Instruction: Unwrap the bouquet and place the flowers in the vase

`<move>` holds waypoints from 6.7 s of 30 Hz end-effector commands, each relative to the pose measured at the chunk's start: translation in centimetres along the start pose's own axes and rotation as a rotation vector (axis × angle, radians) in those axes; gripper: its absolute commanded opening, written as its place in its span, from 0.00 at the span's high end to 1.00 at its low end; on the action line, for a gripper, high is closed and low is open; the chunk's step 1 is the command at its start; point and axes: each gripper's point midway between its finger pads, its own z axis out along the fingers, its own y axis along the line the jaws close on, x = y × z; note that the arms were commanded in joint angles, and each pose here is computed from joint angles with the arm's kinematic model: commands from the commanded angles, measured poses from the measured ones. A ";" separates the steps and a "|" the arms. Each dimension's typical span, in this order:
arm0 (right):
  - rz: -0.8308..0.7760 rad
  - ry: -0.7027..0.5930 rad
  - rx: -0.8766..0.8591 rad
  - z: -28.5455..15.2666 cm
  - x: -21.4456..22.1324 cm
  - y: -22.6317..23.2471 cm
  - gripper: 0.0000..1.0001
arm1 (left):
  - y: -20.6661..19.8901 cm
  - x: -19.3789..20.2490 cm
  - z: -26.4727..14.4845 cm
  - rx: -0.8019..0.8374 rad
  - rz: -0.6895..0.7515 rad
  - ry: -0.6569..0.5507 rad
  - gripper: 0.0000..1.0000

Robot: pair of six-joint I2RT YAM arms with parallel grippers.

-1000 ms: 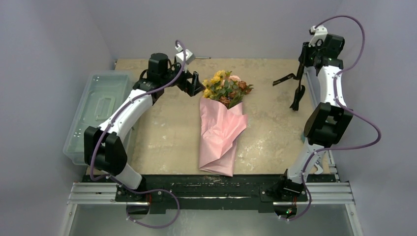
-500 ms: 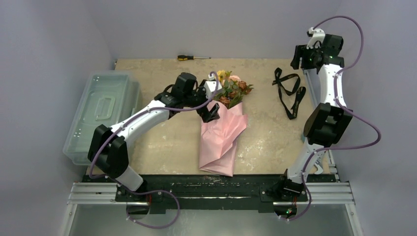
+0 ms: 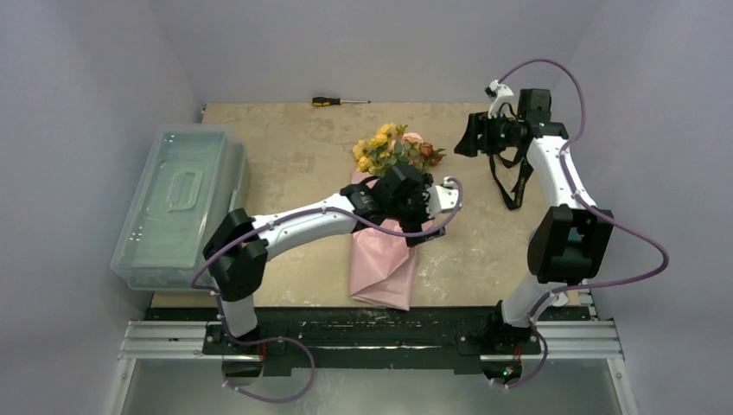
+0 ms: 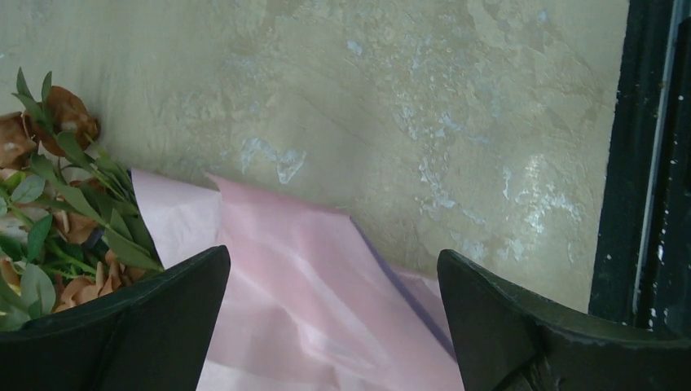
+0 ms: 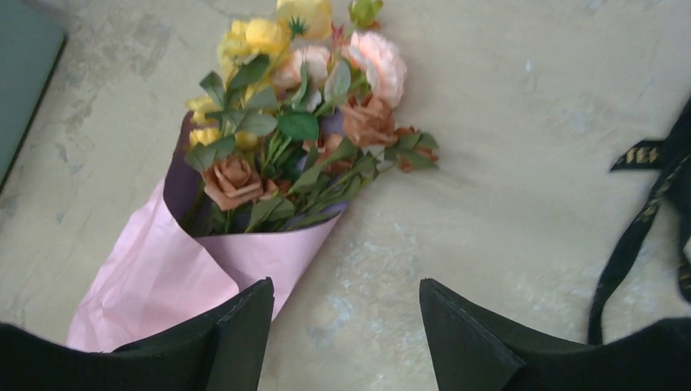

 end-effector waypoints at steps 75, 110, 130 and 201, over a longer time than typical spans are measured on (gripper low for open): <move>0.286 0.351 -0.330 13.2 14.2 9.3 1.00 | 16.5 21.1 -19.3 -1.126 -0.634 0.526 1.00; 0.201 0.100 -0.151 20.0 6.9 3.1 1.00 | 34.9 29.6 -20.4 -1.292 -0.602 0.464 1.00; 0.187 0.067 -0.255 18.6 4.1 4.9 0.51 | 36.1 26.9 -20.2 -1.157 -0.666 0.379 0.49; -0.206 0.182 -0.058 6.0 1.0 4.7 0.02 | 26.2 20.5 -13.4 -0.453 -1.032 -0.050 0.15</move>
